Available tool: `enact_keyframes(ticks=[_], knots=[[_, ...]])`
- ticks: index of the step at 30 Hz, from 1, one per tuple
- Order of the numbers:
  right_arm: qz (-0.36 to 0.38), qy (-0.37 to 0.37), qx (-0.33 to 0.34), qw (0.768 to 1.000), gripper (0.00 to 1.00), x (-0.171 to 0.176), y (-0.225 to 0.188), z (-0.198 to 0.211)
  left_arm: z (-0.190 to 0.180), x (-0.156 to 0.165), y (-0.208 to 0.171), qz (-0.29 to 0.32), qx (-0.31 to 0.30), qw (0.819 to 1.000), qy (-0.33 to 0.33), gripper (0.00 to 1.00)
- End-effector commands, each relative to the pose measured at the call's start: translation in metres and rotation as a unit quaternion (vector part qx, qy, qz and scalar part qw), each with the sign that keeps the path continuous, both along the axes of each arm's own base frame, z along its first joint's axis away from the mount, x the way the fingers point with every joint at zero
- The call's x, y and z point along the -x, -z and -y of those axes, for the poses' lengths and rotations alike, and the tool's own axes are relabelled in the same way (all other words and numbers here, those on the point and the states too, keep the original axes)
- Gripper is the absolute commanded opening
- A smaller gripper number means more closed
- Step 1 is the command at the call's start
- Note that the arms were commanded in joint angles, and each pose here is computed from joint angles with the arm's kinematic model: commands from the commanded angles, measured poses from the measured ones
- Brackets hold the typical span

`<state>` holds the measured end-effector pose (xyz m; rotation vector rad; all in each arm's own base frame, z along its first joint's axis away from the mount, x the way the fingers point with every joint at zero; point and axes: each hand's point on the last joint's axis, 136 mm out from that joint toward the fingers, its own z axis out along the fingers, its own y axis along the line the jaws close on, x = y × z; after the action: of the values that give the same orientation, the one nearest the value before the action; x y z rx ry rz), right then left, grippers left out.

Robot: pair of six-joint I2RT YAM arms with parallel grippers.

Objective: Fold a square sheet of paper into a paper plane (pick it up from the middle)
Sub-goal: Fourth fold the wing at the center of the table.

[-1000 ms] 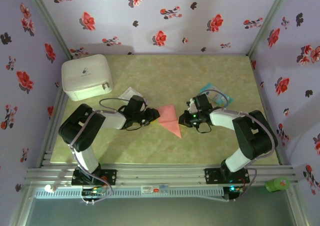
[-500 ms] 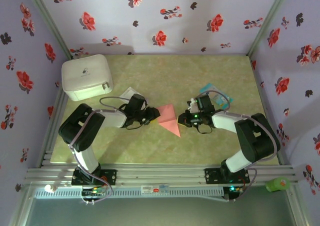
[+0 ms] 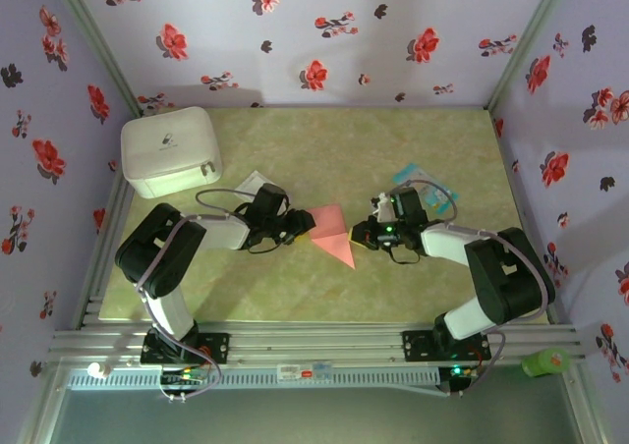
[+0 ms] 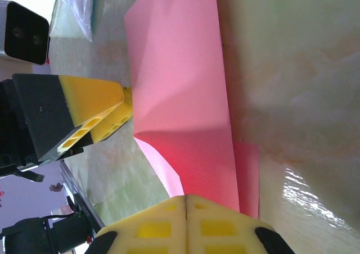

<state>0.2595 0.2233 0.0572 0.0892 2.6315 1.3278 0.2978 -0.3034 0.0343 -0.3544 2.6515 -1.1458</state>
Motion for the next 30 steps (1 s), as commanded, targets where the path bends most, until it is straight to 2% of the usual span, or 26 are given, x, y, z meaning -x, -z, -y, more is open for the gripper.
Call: enact_keyframes(ticks=[1,12,15,23,30], knots=[[0.004,0.003,-0.023,1.000,0.07,-0.001,-0.006,0.000,0.003,-0.009,-0.010,0.015,0.001,1.000,-0.001,0.40],[0.004,0.010,-0.033,0.999,0.07,-0.002,-0.006,0.004,0.010,-0.014,-0.009,0.013,0.008,1.000,0.005,0.39],[0.002,0.011,-0.033,0.999,0.07,-0.001,-0.004,0.005,0.013,-0.015,-0.010,0.015,0.013,1.000,0.010,0.34],[-0.001,0.014,-0.034,0.999,0.07,-0.001,0.000,0.006,0.015,-0.016,-0.006,0.013,0.013,1.000,0.012,0.32],[-0.007,0.016,-0.030,0.999,0.10,-0.001,0.004,0.008,0.018,-0.020,-0.005,0.016,0.024,1.000,0.012,0.19]])
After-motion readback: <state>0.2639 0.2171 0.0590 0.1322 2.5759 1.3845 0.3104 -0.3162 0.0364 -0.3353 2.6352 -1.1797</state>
